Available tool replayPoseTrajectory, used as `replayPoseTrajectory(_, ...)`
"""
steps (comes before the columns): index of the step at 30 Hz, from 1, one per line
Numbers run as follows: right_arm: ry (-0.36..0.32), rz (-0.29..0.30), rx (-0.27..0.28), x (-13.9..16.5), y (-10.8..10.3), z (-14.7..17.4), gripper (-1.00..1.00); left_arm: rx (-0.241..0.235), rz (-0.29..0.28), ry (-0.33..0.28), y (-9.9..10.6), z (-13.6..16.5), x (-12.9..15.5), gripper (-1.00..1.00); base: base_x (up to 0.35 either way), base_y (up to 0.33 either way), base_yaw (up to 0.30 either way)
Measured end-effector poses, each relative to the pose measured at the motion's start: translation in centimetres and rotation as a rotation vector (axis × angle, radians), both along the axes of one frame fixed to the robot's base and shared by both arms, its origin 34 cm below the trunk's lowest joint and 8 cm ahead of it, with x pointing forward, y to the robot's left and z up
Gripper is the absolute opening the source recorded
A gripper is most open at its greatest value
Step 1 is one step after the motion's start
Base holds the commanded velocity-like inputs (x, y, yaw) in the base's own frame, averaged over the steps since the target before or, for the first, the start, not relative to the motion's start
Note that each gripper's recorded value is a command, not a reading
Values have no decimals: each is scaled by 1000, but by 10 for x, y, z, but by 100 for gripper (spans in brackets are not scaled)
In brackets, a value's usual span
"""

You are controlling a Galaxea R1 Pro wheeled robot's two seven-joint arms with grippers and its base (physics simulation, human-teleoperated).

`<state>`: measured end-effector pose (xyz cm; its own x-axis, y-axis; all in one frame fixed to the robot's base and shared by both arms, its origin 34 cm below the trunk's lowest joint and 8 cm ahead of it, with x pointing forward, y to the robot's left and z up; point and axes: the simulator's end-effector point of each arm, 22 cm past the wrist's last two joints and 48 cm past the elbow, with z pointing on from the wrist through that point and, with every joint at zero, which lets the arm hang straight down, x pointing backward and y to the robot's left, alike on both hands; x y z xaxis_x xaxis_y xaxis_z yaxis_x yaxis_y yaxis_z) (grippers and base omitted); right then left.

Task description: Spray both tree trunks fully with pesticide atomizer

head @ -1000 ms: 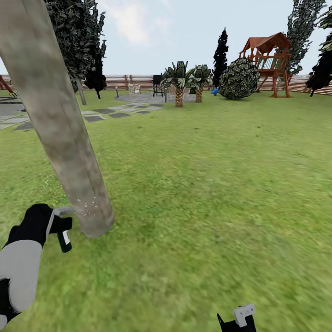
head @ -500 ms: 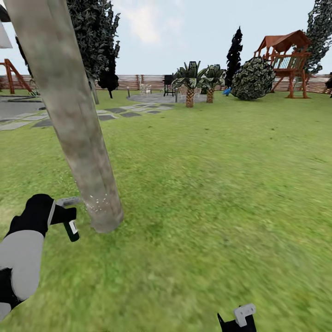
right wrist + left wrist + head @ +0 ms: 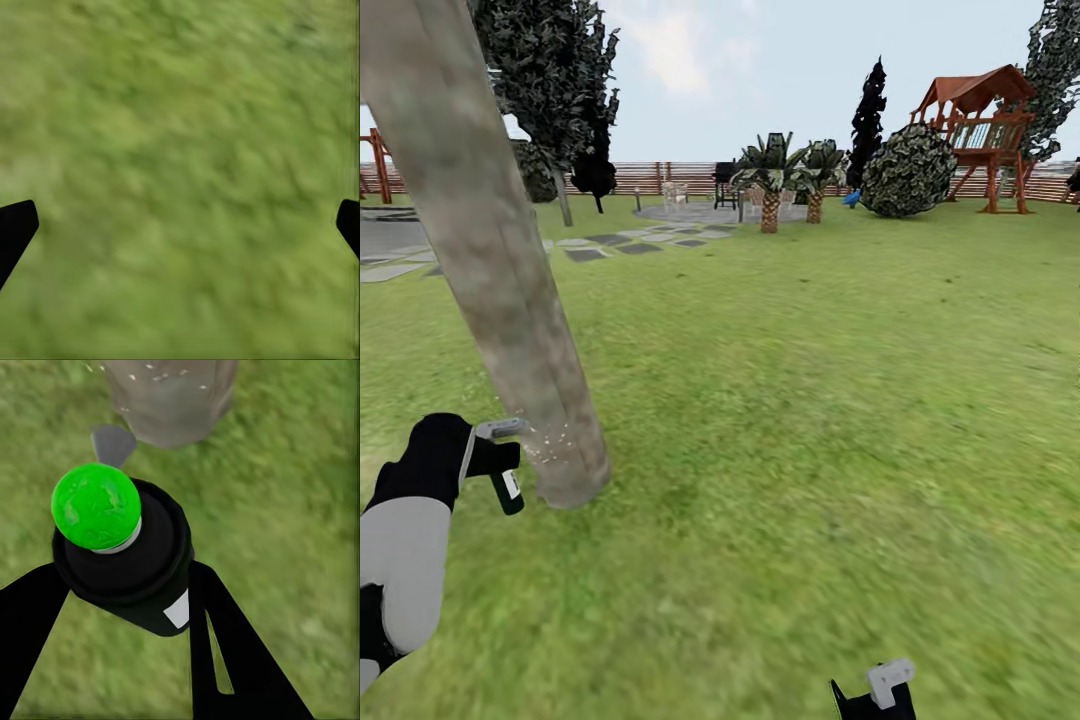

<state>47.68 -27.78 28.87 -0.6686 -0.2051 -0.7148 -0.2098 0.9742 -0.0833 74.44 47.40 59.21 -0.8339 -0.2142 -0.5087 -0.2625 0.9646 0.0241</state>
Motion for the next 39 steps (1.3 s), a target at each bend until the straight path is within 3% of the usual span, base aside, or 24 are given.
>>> replayPoseTrajectory(9, 0, 0, 0, 0, 0, 0, 100, 3, 2, -2, 2, 2, 0, -100, 134, -218, 77)
replayPoseTrajectory(20, 1, 0, 0, 0, 0, 0, 100, 17, 15, -7, 14, 7, -1, -100, 48, -15, 226)
replayPoseTrajectory(26, 0, 0, 0, 0, 0, 0, 100, 49, 24, -92, 21, 42, 12, -100, 81, -126, 8)
replayPoseTrajectory(39, 1, 1, 0, -1, 0, 0, 100, 45, 15, -68, 16, 29, 7, -100, 15, -273, 0)
